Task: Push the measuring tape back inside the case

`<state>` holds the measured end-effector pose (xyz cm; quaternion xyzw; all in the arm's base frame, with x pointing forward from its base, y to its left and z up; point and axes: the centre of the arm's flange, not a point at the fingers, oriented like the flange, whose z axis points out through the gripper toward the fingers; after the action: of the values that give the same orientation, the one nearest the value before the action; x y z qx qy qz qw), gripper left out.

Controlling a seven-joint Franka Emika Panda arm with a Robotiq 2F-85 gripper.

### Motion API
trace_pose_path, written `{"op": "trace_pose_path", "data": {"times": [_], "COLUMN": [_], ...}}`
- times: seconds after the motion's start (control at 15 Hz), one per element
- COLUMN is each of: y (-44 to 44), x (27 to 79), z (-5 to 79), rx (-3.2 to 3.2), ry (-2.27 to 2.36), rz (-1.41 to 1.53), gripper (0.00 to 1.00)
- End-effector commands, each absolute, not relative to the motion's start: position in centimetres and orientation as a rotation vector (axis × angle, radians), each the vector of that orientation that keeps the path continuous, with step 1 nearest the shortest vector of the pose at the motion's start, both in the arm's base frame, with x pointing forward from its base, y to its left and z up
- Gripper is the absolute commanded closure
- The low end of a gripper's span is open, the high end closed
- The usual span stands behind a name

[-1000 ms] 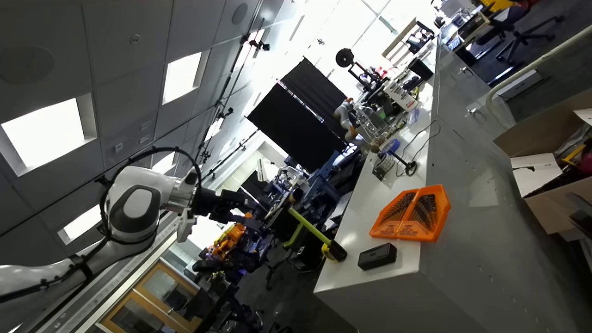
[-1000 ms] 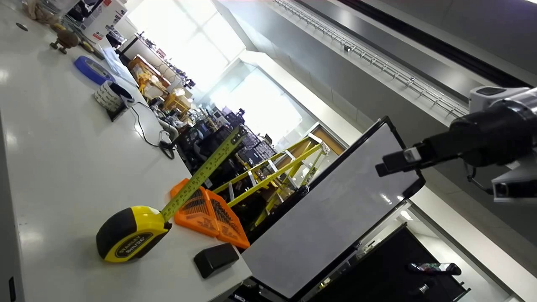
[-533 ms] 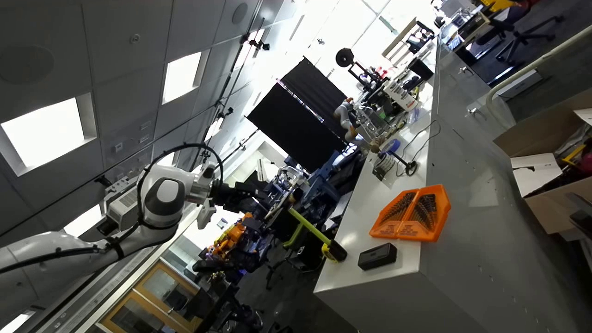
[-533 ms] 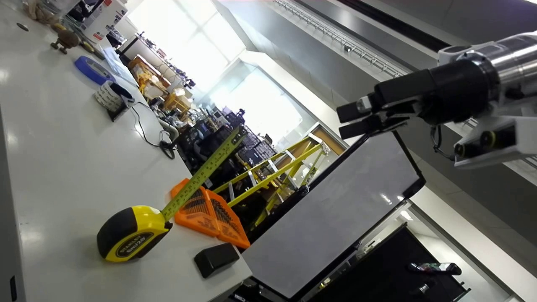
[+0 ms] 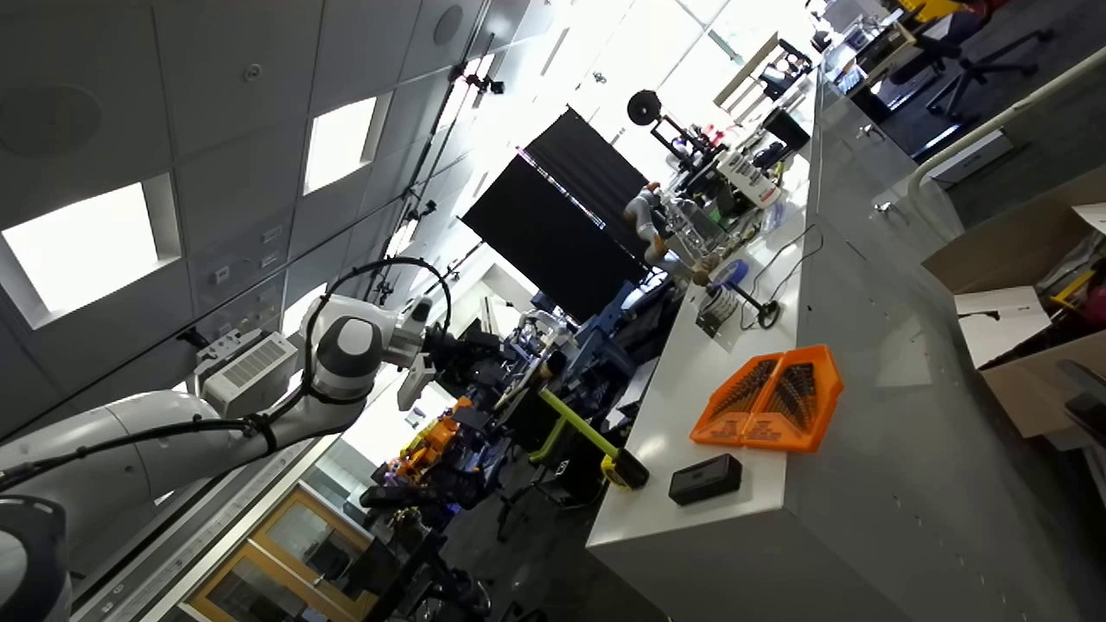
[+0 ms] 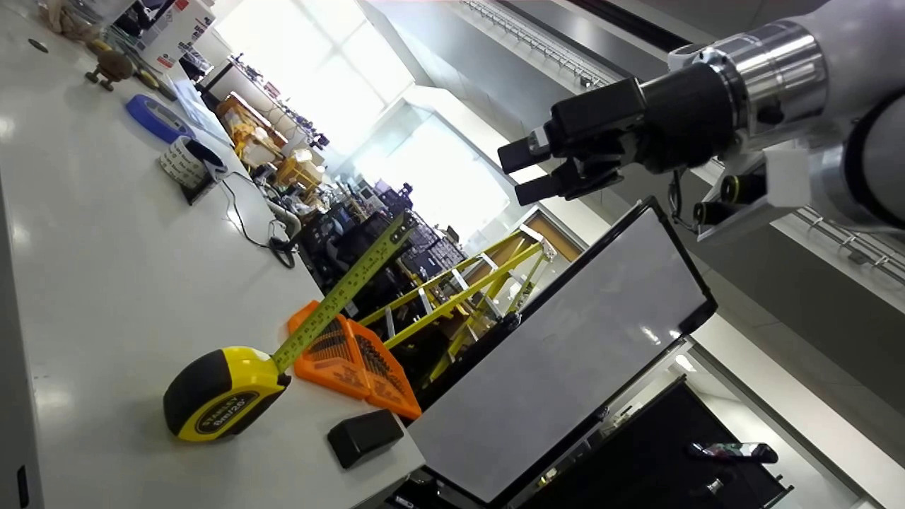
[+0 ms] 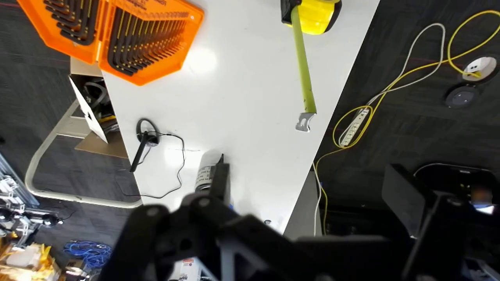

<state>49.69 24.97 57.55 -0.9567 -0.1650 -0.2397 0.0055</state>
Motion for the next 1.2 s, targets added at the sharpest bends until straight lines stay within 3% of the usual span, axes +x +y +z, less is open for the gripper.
{"op": "trace_pose_path", "data": {"times": [0.0,0.2,0.27,0.4,0.93,1.13], "y": [25.0,25.1,25.2,25.7,26.8,26.8], "x": [49.7,49.5,49.4,49.4,50.1,50.9], "z": [57.6,58.0,58.0,58.1,57.2,56.3], "rx": [-2.994,-2.99,-2.99,-2.994,-3.022,-3.03], "ry": [-0.517,-0.513,-0.514,-0.526,-0.576,-0.588], "rz": [-0.753,-0.778,-0.782,-0.795,-0.795,-0.786], "gripper": [0.0,0.02,0.26,0.32,0.94,1.0]}}
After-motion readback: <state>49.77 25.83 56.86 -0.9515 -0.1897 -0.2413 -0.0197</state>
